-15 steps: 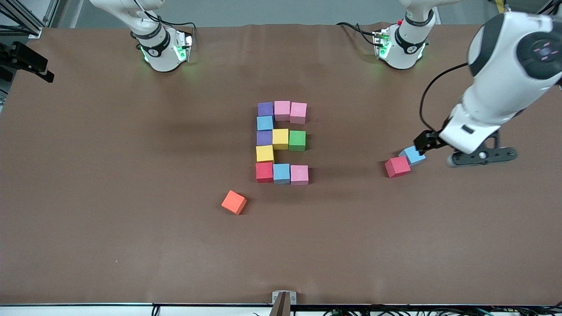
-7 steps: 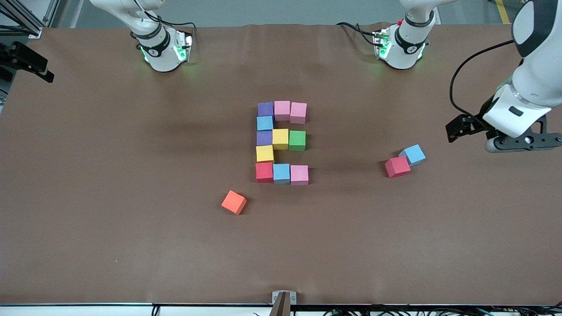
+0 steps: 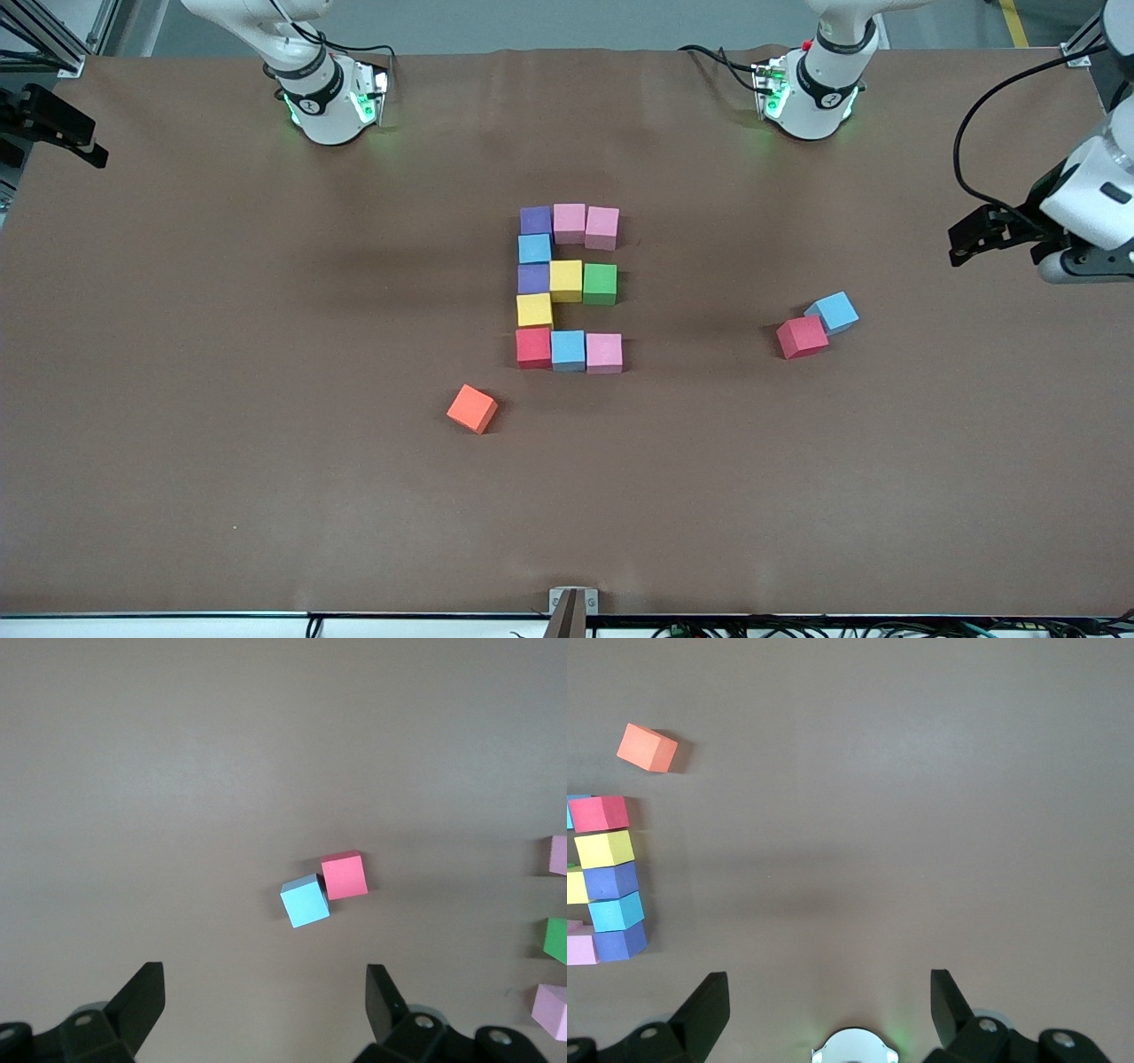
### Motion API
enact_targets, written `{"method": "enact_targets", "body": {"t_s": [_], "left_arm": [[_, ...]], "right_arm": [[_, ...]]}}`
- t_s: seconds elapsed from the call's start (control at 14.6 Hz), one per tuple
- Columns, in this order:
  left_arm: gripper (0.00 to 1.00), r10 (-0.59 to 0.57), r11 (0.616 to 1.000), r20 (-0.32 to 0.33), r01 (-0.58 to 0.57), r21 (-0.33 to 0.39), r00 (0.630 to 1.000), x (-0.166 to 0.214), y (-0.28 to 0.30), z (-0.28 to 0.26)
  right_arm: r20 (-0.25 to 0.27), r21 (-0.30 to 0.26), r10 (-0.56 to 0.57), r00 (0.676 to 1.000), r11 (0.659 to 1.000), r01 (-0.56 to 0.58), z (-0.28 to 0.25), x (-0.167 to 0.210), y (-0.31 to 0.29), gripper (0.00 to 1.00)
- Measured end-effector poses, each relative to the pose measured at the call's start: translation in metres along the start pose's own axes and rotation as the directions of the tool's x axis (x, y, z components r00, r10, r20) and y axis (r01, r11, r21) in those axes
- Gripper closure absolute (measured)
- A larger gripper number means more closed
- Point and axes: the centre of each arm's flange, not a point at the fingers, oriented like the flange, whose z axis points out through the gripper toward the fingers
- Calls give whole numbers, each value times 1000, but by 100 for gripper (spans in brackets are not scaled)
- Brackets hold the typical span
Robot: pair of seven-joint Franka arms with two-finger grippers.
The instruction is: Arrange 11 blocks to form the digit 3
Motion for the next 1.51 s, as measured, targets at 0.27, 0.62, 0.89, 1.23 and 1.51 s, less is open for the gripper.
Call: {"method": "enact_targets", "body": {"t_s": [0.27, 0.62, 0.89, 1.23, 1.51], "left_arm": [[0, -16, 1000, -1, 16, -25, 1000, -9, -25, -12], [0, -19, 999, 0, 19, -31, 1000, -16, -29, -20], [0, -15, 999, 0, 15, -31, 1000, -16, -27, -20], [0, -7, 999, -6, 7, -32, 1000, -15, -22, -21], [0, -9, 999, -18, 8, -32, 1000, -15, -23, -24]], "right_arm": [[-1, 2, -2, 1000, 1000, 2, 0, 0, 0, 0], [5, 5, -2, 1000, 1000, 2, 2, 1, -1, 0], [5, 5, -3, 1000, 1000, 3, 2, 1, 0, 0], [3, 1, -22, 1000, 1000, 22, 2, 1, 1, 0], [3, -1, -24, 1000, 1000, 24, 2, 1, 1, 0]]}}
